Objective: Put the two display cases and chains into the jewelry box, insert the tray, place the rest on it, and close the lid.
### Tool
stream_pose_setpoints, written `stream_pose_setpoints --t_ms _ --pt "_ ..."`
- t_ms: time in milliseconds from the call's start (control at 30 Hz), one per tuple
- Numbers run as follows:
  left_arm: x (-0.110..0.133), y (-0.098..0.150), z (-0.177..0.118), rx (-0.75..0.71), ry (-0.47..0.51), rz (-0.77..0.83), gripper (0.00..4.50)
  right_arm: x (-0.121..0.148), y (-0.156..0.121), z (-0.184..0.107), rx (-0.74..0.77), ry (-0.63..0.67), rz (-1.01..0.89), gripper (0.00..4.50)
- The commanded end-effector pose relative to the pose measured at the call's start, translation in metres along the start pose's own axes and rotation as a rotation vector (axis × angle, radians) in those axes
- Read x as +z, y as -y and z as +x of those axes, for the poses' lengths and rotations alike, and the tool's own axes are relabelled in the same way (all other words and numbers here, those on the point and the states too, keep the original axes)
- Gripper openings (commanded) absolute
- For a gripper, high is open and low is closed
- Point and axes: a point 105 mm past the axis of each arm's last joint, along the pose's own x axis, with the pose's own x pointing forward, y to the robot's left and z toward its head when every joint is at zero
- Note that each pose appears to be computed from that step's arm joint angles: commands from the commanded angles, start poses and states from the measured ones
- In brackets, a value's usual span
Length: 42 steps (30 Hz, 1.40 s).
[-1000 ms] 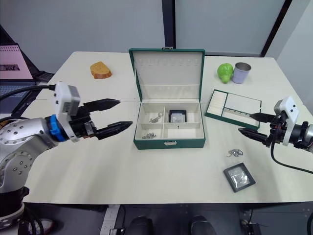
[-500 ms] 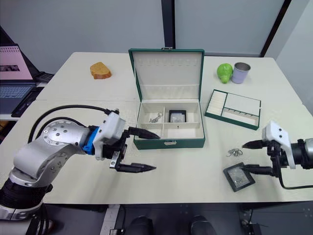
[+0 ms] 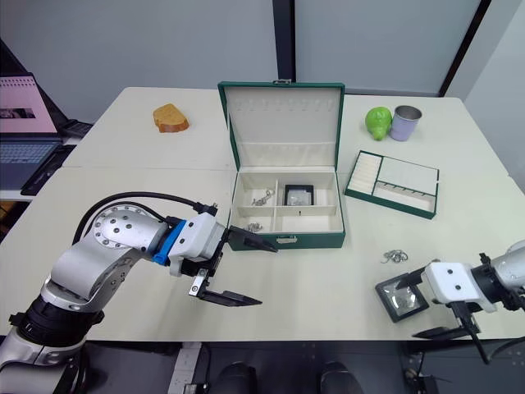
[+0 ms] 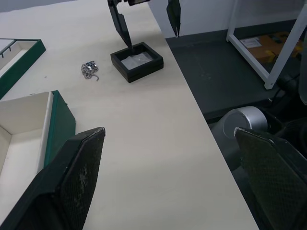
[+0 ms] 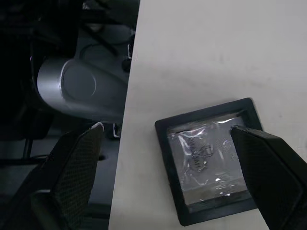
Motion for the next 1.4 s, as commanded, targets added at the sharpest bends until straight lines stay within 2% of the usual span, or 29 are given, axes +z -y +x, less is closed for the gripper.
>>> stream_pose_setpoints --t_ms 33,333,433,567,667,967,1200,1333,1400 --pt "0.001 0.006 0.003 -0.021 -0.026 0.045 4.49 -0.003 -0.002 0.001 0.016 -0.021 -0.036 4.50" --pt "0.008 0.003 0.005 0.001 -0.002 0.043 4.49 -0.014 0.000 0.009 0.002 -0.048 -0.053 4.50" --pt "0.007 0.003 0.006 0.004 -0.006 0.042 4.50 -0.013 0.002 0.009 -0.009 -0.045 -0.054 3.89" --pt "0.007 0.002 0.007 0.006 -0.007 0.044 4.50 -0.012 0.002 0.010 -0.013 -0.042 -0.054 2.61" --pt "0.008 0.003 0.007 0.008 -0.007 0.047 4.50 -0.012 0.003 0.010 -0.018 -0.041 -0.055 1.84" --pt "0.009 0.004 0.010 0.020 -0.003 0.044 4.50 -0.011 0.005 0.009 -0.033 -0.044 -0.052 0.04" --pt "0.008 -0.001 0.009 0.047 0.005 0.029 4.50 -0.005 0.011 0.005 -0.057 -0.028 -0.047 0.02" --pt "0.007 -0.003 0.008 0.077 0.011 0.016 4.50 0.010 0.015 -0.001 -0.061 0.021 -0.024 0.02" --pt "0.008 -0.012 0.000 0.147 0.020 -0.001 4.50 0.027 0.017 -0.010 -0.054 0.066 0.010 0.02"
